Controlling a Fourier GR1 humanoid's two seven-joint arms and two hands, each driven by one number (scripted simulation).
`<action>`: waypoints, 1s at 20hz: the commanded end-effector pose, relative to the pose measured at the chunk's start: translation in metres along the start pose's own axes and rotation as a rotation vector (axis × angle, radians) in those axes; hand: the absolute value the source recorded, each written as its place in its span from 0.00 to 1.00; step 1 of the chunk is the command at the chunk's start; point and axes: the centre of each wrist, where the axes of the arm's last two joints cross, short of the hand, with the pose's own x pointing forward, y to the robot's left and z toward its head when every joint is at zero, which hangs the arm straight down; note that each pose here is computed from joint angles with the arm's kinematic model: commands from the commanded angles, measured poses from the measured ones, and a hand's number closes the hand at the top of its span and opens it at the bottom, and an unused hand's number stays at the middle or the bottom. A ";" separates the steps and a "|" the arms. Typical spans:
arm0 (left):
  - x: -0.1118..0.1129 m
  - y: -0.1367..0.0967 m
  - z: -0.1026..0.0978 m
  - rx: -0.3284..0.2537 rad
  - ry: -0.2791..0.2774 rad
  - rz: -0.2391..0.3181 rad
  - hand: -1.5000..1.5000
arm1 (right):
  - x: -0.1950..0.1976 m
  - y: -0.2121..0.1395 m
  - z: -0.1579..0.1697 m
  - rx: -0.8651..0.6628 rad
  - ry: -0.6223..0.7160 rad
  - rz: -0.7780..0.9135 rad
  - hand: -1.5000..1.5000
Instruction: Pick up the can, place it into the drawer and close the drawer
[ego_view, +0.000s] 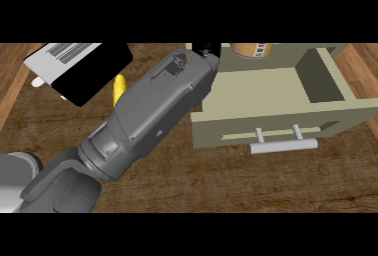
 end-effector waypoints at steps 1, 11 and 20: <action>-0.004 -0.004 0.001 0.028 -0.001 -0.037 0.00 | 0.001 -0.002 -0.008 0.013 0.002 0.010 0.00; -0.018 0.005 -0.003 0.100 0.021 -0.059 0.00 | 0.004 0.008 -0.006 0.011 0.009 0.018 0.00; -0.037 0.009 0.003 0.112 -0.011 -0.031 0.00 | 0.006 0.007 -0.012 0.031 -0.040 0.024 0.00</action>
